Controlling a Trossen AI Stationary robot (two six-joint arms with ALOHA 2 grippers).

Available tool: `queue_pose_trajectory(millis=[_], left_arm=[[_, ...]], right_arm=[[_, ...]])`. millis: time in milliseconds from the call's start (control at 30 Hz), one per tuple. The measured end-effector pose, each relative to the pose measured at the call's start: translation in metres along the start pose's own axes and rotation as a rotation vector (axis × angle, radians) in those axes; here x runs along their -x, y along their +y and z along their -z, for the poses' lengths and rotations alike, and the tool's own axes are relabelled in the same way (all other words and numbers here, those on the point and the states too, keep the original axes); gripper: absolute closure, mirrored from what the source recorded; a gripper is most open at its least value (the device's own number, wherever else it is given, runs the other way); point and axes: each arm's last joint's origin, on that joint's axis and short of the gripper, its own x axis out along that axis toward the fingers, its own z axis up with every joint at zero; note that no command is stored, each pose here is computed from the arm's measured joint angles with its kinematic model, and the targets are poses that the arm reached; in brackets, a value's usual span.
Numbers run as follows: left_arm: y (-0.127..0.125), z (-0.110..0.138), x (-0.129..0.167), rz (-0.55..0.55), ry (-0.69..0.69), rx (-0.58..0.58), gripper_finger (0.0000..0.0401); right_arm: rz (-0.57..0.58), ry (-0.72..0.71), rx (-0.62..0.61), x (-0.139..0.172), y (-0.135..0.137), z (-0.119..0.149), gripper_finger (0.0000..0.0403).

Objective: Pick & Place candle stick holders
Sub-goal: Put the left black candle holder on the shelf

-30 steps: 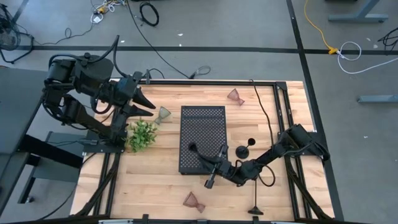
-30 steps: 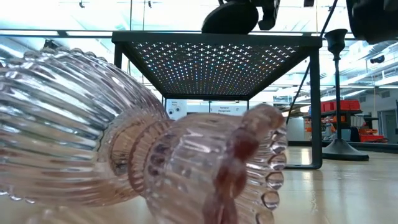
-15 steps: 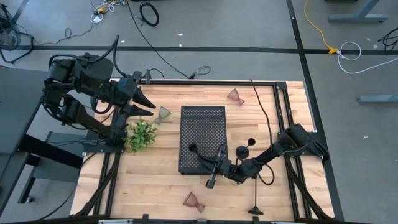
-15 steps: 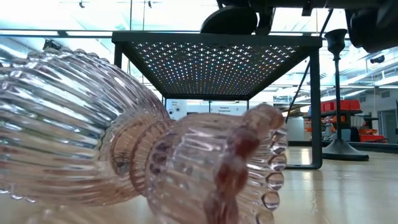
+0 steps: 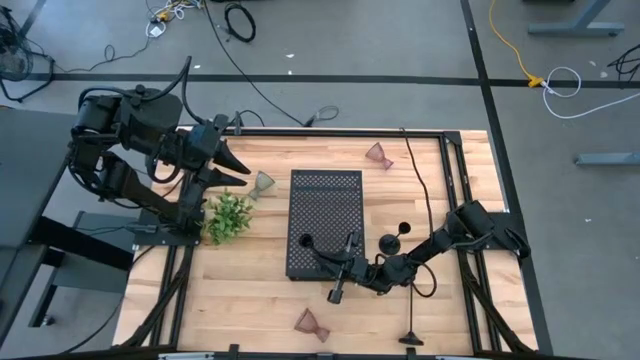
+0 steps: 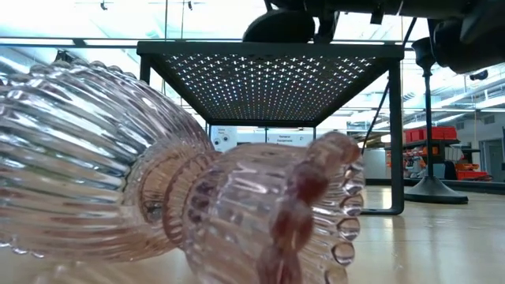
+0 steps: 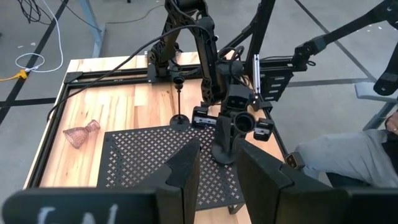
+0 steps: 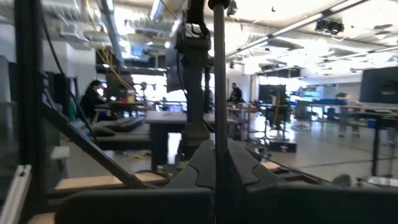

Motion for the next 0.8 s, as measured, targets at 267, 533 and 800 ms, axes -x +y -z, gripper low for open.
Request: queue_pose_trajectory(millis=[267,533,800], left_arm=[[0.0000,0.0001,0.0000,0.000,0.001,0.000,0.0294],[0.0000,0.0001,0.0000,0.000,0.001,0.000,0.0294],[0.0000,0.0001,0.0000,0.000,0.001,-0.001,0.0294]], right_arm=[[0.010,0.002,0.002,-0.0014,-0.0016,0.0008,0.0403],[0.005,-0.002,-0.011,-0.0038,-0.0039,0.0015,0.0403],[-0.024,-0.013,-0.022,-0.0036,-0.0028,0.0011,0.0403]])
